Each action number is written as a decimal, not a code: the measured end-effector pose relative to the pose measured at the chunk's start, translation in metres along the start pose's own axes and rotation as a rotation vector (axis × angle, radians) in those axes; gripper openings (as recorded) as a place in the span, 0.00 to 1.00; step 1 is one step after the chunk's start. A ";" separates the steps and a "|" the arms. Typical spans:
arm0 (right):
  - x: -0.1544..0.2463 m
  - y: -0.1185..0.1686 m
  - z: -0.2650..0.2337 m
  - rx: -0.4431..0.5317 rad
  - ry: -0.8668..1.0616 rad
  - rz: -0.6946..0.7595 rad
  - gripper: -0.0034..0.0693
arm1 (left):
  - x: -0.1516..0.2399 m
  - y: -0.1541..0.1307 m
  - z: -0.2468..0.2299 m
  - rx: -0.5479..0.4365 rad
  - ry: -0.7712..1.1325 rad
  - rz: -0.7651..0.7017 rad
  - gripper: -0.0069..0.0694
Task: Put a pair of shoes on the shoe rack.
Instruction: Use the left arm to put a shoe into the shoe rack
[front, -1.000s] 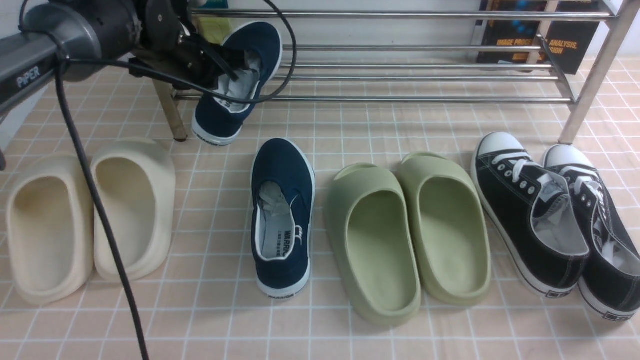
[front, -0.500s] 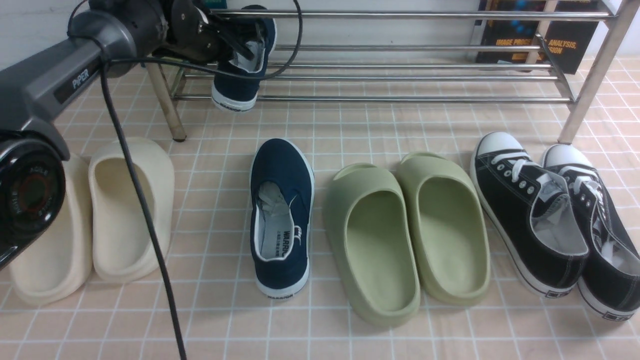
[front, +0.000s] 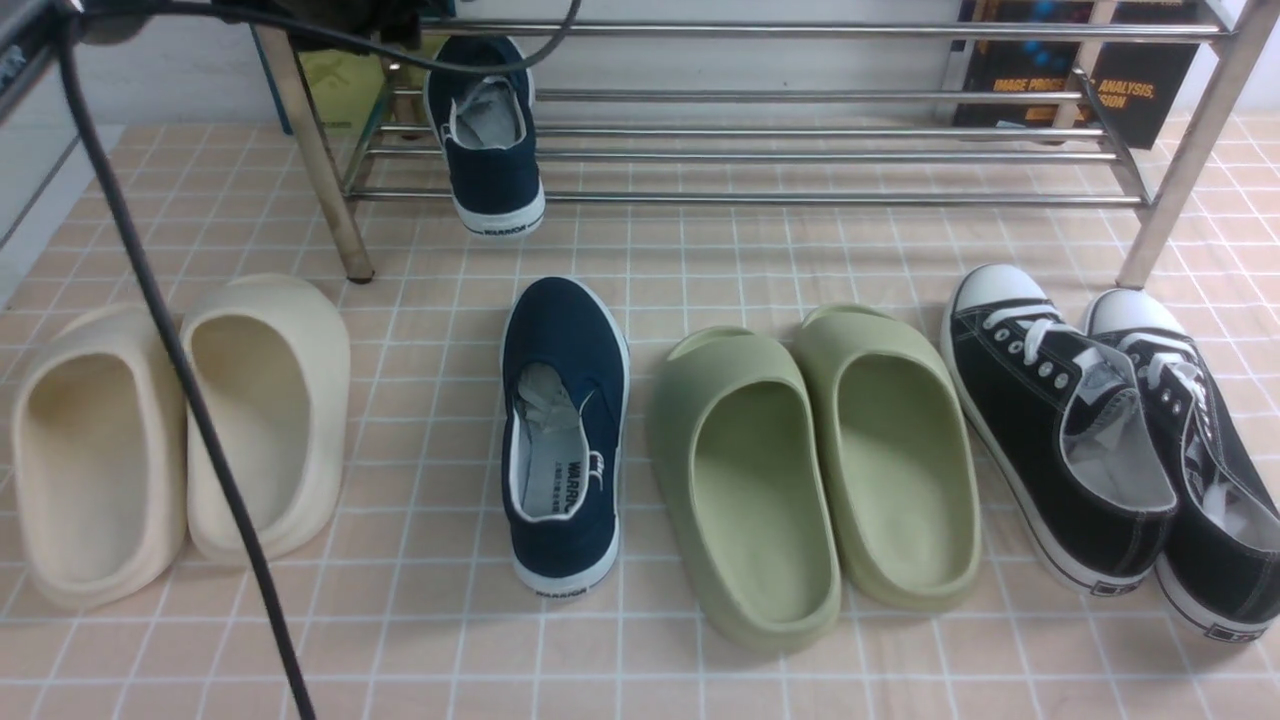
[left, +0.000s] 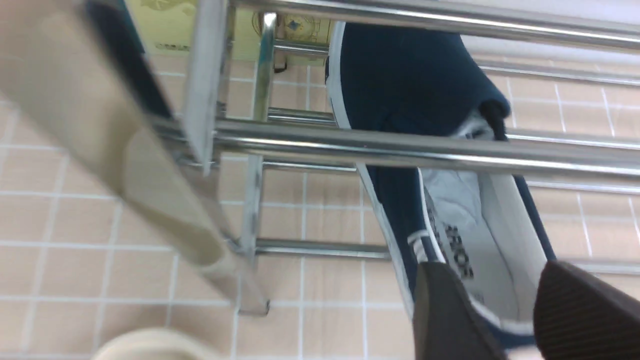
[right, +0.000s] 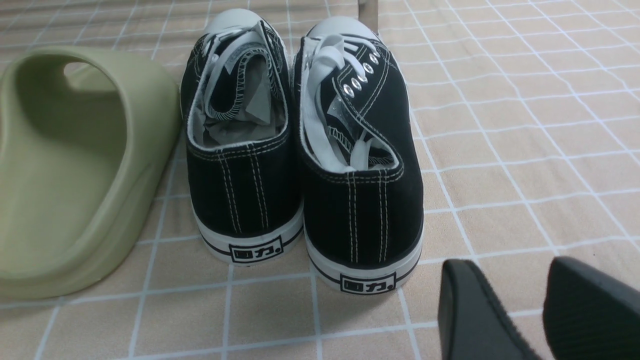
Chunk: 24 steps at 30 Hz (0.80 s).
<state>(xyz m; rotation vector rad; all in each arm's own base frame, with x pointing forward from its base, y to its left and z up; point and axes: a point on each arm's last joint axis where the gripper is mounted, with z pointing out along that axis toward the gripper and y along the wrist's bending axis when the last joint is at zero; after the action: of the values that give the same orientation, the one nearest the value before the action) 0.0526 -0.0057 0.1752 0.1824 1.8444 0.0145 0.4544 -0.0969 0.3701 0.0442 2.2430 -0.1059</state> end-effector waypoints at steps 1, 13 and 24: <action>0.000 0.000 0.000 0.000 0.000 0.000 0.38 | 0.001 -0.001 -0.003 0.003 0.017 0.011 0.40; 0.000 0.000 0.000 0.000 0.000 0.000 0.38 | 0.090 -0.055 0.091 0.102 0.263 0.126 0.09; 0.000 0.000 0.000 0.000 0.000 0.000 0.38 | 0.079 -0.007 0.108 0.027 0.212 -0.069 0.09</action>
<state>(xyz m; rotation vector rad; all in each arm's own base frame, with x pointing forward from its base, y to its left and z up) 0.0526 -0.0057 0.1752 0.1824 1.8444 0.0145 0.4886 -0.1141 0.2423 -0.0076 2.4556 -0.1760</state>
